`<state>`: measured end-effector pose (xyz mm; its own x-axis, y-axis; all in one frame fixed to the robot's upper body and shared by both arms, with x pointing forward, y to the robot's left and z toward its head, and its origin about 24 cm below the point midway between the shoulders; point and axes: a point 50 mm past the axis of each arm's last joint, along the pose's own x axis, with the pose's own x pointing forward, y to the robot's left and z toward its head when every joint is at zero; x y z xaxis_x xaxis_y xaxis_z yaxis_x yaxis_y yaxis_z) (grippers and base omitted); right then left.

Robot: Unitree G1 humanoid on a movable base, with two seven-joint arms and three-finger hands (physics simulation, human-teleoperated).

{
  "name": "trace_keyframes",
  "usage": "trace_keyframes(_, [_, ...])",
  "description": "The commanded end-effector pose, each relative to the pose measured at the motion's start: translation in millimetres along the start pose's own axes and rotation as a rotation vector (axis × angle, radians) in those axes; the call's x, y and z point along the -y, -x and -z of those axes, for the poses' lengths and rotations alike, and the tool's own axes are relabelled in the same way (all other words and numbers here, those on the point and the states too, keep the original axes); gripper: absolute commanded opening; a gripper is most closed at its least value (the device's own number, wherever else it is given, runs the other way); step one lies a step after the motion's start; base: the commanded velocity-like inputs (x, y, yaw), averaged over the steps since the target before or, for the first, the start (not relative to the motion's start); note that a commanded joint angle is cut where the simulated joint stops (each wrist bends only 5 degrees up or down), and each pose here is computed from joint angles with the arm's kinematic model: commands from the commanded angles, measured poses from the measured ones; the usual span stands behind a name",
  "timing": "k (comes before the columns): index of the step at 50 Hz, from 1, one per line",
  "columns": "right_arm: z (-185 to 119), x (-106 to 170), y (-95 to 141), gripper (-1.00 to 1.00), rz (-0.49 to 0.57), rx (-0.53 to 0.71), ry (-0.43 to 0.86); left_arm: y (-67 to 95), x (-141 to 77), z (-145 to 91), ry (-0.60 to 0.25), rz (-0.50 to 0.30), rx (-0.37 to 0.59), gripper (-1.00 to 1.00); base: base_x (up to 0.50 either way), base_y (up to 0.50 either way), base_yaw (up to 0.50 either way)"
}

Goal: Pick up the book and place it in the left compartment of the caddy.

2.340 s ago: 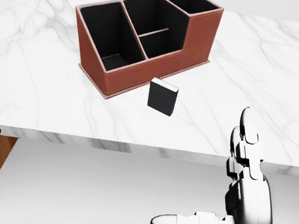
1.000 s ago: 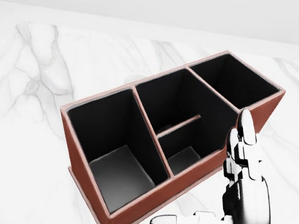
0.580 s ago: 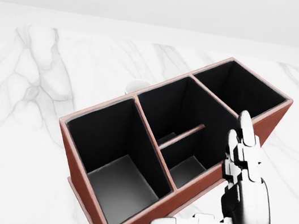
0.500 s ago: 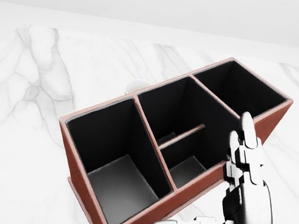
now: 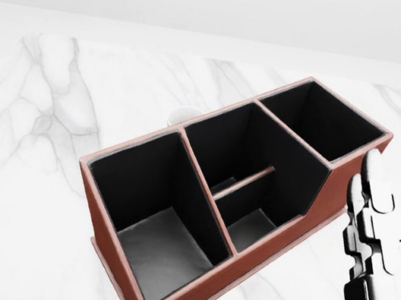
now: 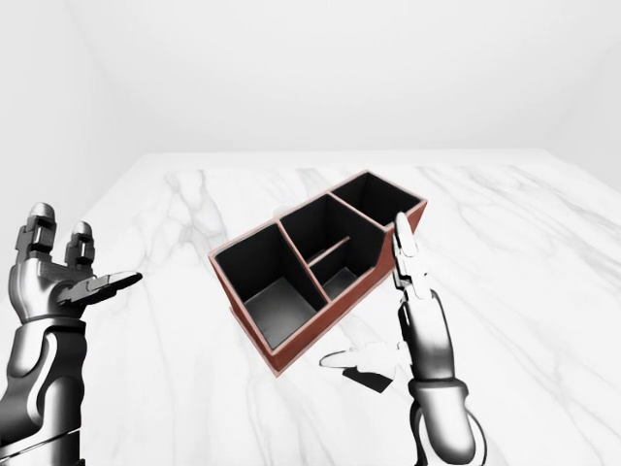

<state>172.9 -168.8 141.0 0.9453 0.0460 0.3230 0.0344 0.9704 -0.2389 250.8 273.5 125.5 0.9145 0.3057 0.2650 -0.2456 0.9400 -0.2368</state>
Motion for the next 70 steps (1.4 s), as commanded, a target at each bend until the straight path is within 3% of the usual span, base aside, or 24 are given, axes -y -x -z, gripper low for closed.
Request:
trace_keyframes(1, [0.7, 1.1, 9.6, 1.0, -0.028, -0.047, 0.078, -0.1, -0.1, -2.0, 0.002, -0.001, 0.008, 1.0, 0.0, 0.0, 0.0])
trace_keyframes(22, [22.5, 12.5, 20.8, 1.0, -0.085, -0.191, 0.148, -1.8, -0.9, -0.1, 0.001, -0.011, -0.001, 1.0, 0.0, 0.0, 0.0])
trace_keyframes(23, [40.8, 21.8, 30.5, 1.0, -0.146, -0.312, 0.234, -0.8, -1.2, -1.2, -0.001, -0.012, 0.004, 1.0, 0.0, 0.0, 0.0])
trace_keyframes(26, [48.4, 20.6, 32.9, 1.0, -0.162, -0.364, 0.248, -0.8, -1.1, -1.0, -0.001, -0.012, 0.003, 1.0, 0.0, 0.0, 0.0])
trace_keyframes(70, [69.6, 35.9, 30.2, 1.0, -0.213, -0.476, 0.305, -0.6, -1.0, 1.5, -0.006, -0.013, -0.006, 1.0, 0.0, 0.0, 0.0])
